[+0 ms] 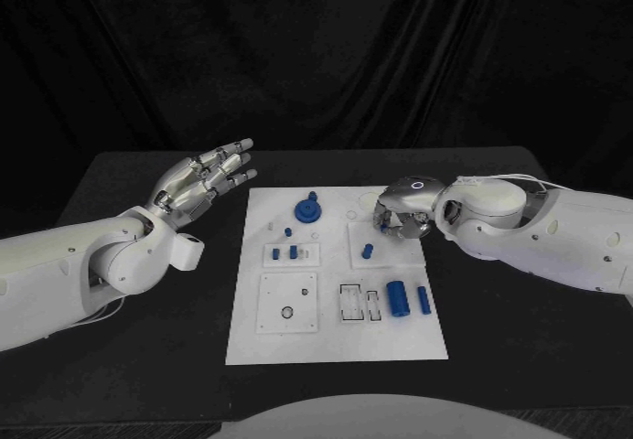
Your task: Assemble the parts on the task board
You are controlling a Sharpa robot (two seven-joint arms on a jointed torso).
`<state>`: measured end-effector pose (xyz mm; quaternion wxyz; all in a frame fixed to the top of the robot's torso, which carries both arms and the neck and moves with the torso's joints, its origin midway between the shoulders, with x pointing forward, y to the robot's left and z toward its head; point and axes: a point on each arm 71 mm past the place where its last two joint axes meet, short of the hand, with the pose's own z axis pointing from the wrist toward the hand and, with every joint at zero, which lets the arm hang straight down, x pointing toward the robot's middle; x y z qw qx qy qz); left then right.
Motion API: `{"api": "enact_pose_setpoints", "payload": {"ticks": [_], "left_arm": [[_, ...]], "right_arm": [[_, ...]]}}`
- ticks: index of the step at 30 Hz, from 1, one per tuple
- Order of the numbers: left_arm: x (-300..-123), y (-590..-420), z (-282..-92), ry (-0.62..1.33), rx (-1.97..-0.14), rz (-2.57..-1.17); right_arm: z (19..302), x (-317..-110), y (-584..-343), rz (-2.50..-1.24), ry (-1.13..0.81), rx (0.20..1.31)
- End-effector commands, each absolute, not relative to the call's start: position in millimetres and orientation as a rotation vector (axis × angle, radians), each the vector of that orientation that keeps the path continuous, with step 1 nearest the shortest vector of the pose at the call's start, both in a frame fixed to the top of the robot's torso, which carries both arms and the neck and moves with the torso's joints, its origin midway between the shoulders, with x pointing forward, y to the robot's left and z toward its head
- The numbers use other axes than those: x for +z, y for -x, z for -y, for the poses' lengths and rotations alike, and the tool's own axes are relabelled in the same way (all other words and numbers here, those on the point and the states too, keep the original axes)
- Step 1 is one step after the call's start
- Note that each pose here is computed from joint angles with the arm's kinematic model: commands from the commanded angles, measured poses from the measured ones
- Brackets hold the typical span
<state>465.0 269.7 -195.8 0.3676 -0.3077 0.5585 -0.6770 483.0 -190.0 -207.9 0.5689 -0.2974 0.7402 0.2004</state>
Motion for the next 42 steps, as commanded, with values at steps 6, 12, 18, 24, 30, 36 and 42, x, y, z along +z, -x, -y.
{"api": "enact_pose_setpoints", "payload": {"ticks": [6,12,18,24,30,36,42], "left_arm": [[-182.7,-461.7,-271.1,0.692,-1.856,-1.237],[-183.3,-462.0,-271.4,0.696,-1.854,-1.245],[-184.2,-462.8,-270.1,0.700,-1.853,-1.256],[-185.1,-463.7,-268.1,0.704,-1.856,-1.268],[-185.9,-464.4,-267.2,0.707,-1.855,-1.277],[-186.9,-465.1,-266.5,0.710,-1.856,-1.285],[-188.5,-465.9,-266.1,0.714,-1.857,-1.292]], "right_arm": [[193,-211,-480,-1.723,0.688,0.493],[196,-207,-477,-1.693,0.675,0.504],[198,-195,-475,-1.640,0.662,0.515],[198,-174,-475,-1.571,0.656,0.523],[196,-155,-472,-1.520,0.656,0.534],[186,-146,-459,-1.490,0.671,0.579],[163,-147,-439,-1.514,0.718,0.645]]}}
